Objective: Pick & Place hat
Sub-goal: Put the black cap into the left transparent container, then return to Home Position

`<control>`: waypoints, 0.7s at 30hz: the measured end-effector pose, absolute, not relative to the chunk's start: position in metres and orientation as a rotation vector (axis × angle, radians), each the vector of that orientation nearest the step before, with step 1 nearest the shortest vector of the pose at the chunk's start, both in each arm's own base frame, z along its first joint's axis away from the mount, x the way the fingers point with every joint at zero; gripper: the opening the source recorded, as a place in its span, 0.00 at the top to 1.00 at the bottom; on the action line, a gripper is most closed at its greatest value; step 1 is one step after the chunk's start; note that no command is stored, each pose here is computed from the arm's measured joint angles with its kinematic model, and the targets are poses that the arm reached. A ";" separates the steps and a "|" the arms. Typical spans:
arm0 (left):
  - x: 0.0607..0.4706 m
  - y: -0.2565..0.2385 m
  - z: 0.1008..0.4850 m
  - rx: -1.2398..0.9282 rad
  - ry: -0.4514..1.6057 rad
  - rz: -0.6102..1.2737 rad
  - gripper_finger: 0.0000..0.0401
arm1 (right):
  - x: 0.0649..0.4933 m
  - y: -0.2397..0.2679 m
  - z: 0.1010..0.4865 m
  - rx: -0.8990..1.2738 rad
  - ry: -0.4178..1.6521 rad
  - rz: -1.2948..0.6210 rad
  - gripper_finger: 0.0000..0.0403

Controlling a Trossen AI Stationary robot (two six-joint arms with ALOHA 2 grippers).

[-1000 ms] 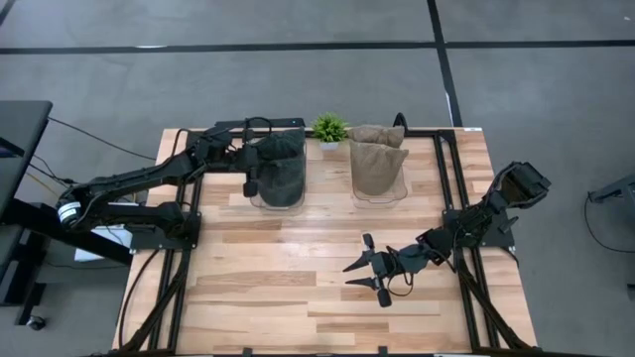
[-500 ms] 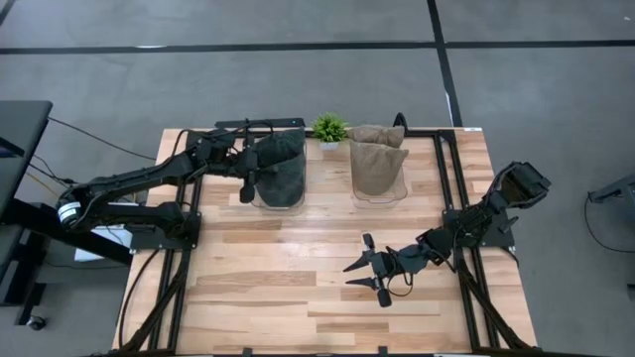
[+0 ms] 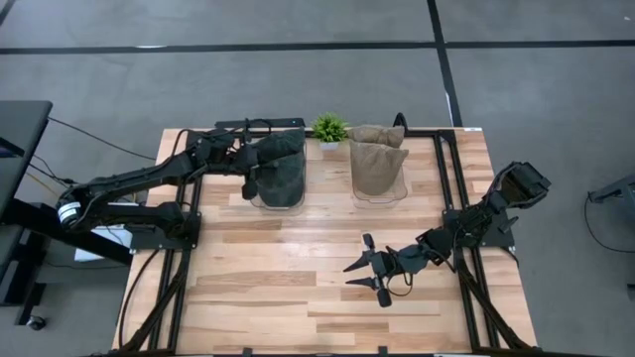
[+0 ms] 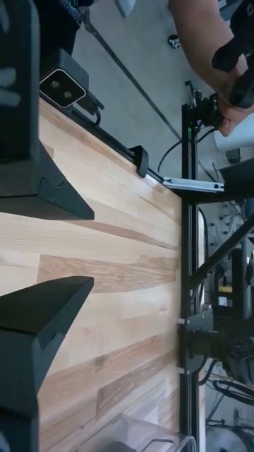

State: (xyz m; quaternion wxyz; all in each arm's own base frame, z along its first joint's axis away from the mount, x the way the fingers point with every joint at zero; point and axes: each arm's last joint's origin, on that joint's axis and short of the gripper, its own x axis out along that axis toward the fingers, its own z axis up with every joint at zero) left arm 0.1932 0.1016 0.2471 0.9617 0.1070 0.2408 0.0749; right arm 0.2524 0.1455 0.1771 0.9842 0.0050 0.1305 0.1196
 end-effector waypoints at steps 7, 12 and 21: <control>0.185 0.097 0.260 0.249 0.433 0.175 0.76 | 0.252 0.146 0.177 0.011 0.263 0.243 0.68; 0.175 0.091 0.270 0.264 0.391 0.186 0.76 | 0.252 0.146 0.177 0.011 0.263 0.243 0.68; 0.160 0.082 0.284 0.261 0.320 0.204 0.76 | 0.252 0.146 0.177 0.011 0.263 0.243 0.68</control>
